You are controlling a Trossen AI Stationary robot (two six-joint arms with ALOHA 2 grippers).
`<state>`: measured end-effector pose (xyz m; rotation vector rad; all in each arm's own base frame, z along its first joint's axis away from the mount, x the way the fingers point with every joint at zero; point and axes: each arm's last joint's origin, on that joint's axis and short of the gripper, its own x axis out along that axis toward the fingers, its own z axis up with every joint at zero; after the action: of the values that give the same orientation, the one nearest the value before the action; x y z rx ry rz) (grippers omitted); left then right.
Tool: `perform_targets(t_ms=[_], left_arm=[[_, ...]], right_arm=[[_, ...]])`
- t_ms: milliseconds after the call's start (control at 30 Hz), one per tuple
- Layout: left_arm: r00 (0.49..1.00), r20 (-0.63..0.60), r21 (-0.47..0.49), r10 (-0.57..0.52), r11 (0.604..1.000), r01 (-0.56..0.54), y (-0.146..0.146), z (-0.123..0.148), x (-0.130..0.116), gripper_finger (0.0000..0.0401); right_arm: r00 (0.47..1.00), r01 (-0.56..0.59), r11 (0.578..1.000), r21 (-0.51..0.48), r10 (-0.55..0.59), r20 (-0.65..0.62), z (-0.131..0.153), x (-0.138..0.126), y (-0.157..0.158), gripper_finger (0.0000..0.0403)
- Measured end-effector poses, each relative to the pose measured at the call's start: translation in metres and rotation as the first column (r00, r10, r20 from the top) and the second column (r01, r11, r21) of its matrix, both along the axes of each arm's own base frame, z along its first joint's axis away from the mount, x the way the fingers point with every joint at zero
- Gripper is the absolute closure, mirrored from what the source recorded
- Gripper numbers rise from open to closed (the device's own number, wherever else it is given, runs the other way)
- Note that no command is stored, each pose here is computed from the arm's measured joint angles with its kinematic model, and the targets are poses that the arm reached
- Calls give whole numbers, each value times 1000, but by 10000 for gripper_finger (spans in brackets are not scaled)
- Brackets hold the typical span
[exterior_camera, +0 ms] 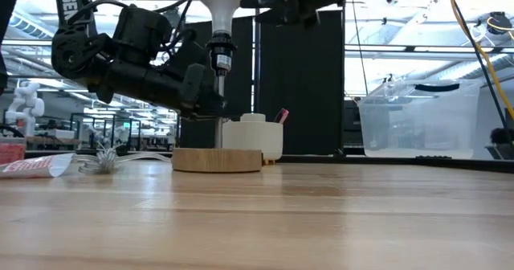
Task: Screw lightbulb
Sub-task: Remove the lightbulb from the wooden lamp
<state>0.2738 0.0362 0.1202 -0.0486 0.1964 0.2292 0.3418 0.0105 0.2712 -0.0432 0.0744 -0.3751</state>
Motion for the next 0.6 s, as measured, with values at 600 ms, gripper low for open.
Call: perform_targets(t_ms=[600], left_arm=[[990,3,0,144,990,-144,3,0,-1,377]], right_arm=[[979,149,986,-70,-137,149,-20,48,-6,111]])
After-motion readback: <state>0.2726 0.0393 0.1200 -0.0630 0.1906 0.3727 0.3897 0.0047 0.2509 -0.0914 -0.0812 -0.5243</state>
